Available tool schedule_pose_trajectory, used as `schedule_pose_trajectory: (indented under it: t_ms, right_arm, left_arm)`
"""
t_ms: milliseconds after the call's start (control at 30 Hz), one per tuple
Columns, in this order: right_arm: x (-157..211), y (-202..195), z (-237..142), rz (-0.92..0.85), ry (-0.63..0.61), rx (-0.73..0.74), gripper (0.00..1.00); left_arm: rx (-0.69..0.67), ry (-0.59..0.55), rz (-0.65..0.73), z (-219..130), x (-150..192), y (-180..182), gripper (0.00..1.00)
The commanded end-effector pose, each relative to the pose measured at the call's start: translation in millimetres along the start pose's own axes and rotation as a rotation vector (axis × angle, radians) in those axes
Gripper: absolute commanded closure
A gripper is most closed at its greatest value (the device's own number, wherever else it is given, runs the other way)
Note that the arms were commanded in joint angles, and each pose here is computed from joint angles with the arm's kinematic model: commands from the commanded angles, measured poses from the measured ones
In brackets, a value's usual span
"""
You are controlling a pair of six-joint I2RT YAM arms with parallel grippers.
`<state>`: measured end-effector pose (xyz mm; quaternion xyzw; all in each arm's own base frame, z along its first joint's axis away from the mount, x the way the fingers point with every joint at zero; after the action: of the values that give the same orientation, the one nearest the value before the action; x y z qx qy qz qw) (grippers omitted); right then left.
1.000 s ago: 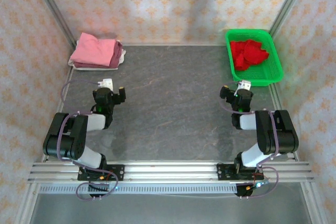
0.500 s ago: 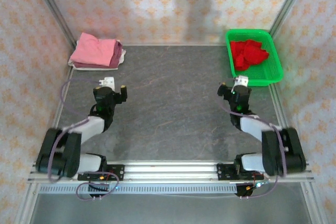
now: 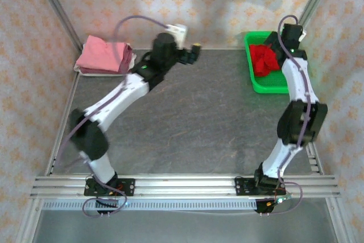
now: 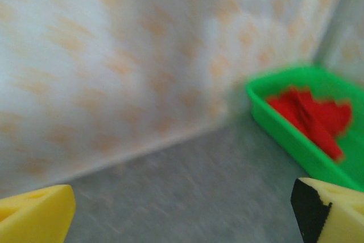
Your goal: Fold and stack the t-shirts
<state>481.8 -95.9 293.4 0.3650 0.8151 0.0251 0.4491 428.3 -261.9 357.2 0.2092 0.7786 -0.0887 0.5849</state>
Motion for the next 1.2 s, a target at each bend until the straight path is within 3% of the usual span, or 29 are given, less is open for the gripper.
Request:
schedule_pose_trajectory:
  t_ms: [0, 167, 333, 433, 500, 533, 567, 733, 933, 1167]
  right_arm:
    - [30, -25, 42, 0.004, 0.279, 0.140, 0.04]
    - [47, -22, 108, 0.012, 0.442, 0.133, 0.04]
    - [66, -14, 144, 0.074, 0.510, 0.053, 0.24]
    - [67, -14, 152, 0.092, 0.493, 0.043, 0.56]
    - [63, -11, 151, 0.097, 0.477, 0.032, 0.89]
    - [60, -8, 148, 0.099, 0.469, 0.021, 0.98]
    - [53, -5, 142, 0.098, 0.452, 0.009, 1.00]
    - [4, 18, 75, 0.076, 0.315, -0.044, 1.00]
    - [-53, 57, -63, 0.005, 0.023, -0.159, 1.00]
    - [-65, 106, -227, -0.217, -0.280, -0.281, 1.00]
  left_arm:
    - [0.195, 0.304, 0.088, 40, 58, -56, 0.01]
    - [0.288, 0.298, 0.083, 67, 63, -99, 0.01]
    - [0.282, 0.303, 0.071, 59, 73, -104, 0.01]
    - [0.268, 0.295, 0.057, 46, 77, -98, 0.01]
    - [0.260, 0.275, 0.043, 37, 77, -95, 0.01]
    - [0.257, 0.261, 0.031, 31, 77, -93, 0.01]
    - [0.256, 0.241, 0.018, 25, 75, -91, 0.01]
    - [0.283, 0.102, -0.041, -10, 42, -83, 0.00]
    - [0.281, -0.114, -0.078, -67, -4, -65, 0.00]
    - [0.247, -0.308, -0.051, -139, -39, -41, 0.00]
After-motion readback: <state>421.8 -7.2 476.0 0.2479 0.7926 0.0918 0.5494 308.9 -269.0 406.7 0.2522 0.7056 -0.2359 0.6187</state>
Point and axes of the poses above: each hand's point on the last joint's axis, 136 mm out from that joint toward the fingers, its own z axis out along the fingers, its own y axis along the line the jaws close on, x = y × z, the point moved 7 cm from there along -z, back along the fingers, and after that the axes turned 7 degrees about z, right-handed, at the moved point
